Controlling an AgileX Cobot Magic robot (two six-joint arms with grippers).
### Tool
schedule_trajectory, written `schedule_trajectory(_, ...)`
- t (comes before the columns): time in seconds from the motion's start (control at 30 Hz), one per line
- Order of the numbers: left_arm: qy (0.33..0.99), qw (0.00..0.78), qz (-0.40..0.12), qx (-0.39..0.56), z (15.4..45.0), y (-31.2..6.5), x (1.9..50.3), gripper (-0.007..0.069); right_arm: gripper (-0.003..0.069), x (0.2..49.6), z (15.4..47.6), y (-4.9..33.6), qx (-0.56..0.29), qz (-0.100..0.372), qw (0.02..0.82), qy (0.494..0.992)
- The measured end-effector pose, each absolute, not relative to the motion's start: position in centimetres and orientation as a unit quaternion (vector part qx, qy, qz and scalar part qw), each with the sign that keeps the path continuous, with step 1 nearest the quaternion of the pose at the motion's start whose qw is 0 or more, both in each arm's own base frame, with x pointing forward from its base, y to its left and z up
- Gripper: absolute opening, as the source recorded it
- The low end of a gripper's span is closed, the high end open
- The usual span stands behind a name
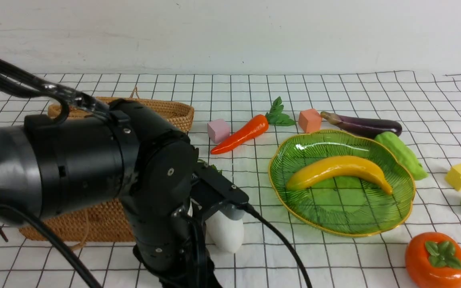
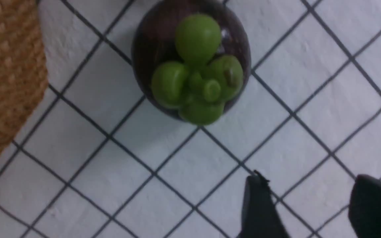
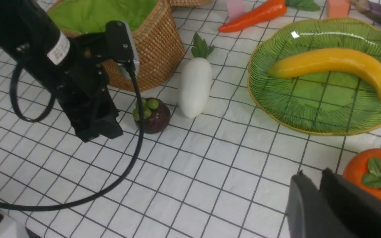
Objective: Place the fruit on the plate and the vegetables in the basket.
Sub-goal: Grab a mangosteen with your left arm and put it on the plate on the right
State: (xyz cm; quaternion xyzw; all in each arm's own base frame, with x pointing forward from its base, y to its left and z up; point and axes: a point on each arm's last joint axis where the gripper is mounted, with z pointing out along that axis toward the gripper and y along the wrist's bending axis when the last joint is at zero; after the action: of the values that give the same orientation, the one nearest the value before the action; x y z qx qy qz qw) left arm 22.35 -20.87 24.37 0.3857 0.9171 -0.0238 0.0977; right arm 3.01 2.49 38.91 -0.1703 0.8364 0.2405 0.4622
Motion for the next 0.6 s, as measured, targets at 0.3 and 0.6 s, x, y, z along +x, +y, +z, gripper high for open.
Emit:
schedule_trajectory(0.3,0.891,0.197,-0.013,0.41,24.2,-21.8,24.3,0.0652,0.0088,3.0,39.1,2.7,-0.17,0.251,0.466,0.831)
schedule_trajectory(0.6,0.885,0.139,0.043,0.442,19.1,-22.5,25.9,0.0626,0.0092,3.0,39.1,2.7,-0.169,0.254,0.468,0.829)
